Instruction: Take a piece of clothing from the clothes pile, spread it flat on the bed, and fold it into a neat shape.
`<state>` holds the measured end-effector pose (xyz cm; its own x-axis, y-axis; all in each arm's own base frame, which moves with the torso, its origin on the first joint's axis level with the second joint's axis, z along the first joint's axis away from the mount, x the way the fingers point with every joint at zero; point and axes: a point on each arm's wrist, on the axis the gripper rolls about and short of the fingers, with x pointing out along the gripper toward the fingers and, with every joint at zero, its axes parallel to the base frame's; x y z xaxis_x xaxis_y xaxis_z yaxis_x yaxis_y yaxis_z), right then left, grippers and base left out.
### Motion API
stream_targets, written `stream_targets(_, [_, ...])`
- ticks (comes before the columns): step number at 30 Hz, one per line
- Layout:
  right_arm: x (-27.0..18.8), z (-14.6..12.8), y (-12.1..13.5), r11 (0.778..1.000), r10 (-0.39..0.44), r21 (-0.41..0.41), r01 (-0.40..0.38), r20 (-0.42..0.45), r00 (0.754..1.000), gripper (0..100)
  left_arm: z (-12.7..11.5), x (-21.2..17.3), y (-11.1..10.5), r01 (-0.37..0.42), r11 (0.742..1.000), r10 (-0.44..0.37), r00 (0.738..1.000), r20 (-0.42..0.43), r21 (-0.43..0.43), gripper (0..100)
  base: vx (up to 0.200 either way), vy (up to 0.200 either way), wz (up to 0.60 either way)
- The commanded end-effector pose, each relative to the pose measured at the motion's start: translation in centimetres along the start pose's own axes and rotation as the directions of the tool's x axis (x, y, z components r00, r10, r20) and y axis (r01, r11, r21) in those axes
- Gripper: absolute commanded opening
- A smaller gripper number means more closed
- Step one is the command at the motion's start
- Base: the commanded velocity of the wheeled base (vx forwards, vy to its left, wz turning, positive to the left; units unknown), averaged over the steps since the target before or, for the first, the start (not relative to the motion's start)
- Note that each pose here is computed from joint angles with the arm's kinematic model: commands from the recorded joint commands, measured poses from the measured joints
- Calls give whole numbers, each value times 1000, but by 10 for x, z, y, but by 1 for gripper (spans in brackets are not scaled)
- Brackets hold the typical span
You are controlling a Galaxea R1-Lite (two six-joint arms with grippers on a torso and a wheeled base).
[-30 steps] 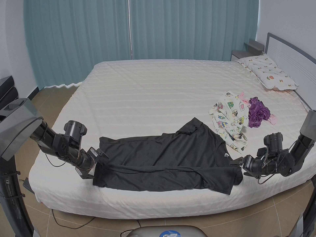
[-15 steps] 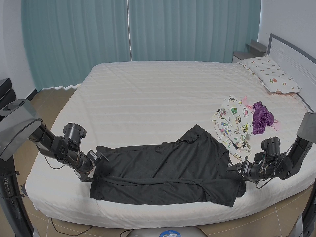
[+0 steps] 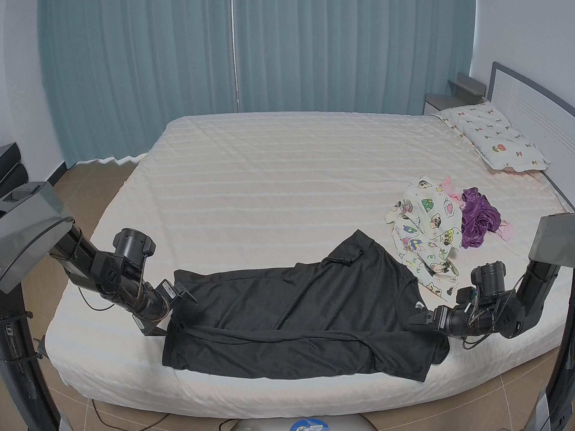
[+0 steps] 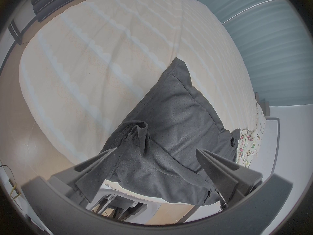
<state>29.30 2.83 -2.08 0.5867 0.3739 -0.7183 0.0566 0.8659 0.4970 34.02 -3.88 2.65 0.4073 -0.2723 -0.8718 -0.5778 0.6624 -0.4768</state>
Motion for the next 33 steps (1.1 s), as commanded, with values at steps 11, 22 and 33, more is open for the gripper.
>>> stream_targets(11, [7,-8,-6,1000,-18,3,18,-27,999,0,2,1,1,0,1000,0,1000,2,-3,100,0,0,0])
stream_targets(22, [-2,11,-7,999,49,16,-52,160,986,0,1,2,1,-3,1000,3,1000,3,1,100,0,0,0])
stream_targets(33, [8,17,-21,995,82,38,-92,219,972,0,0,2,3,-14,999,14,1000,-1,29,100,0,0,0])
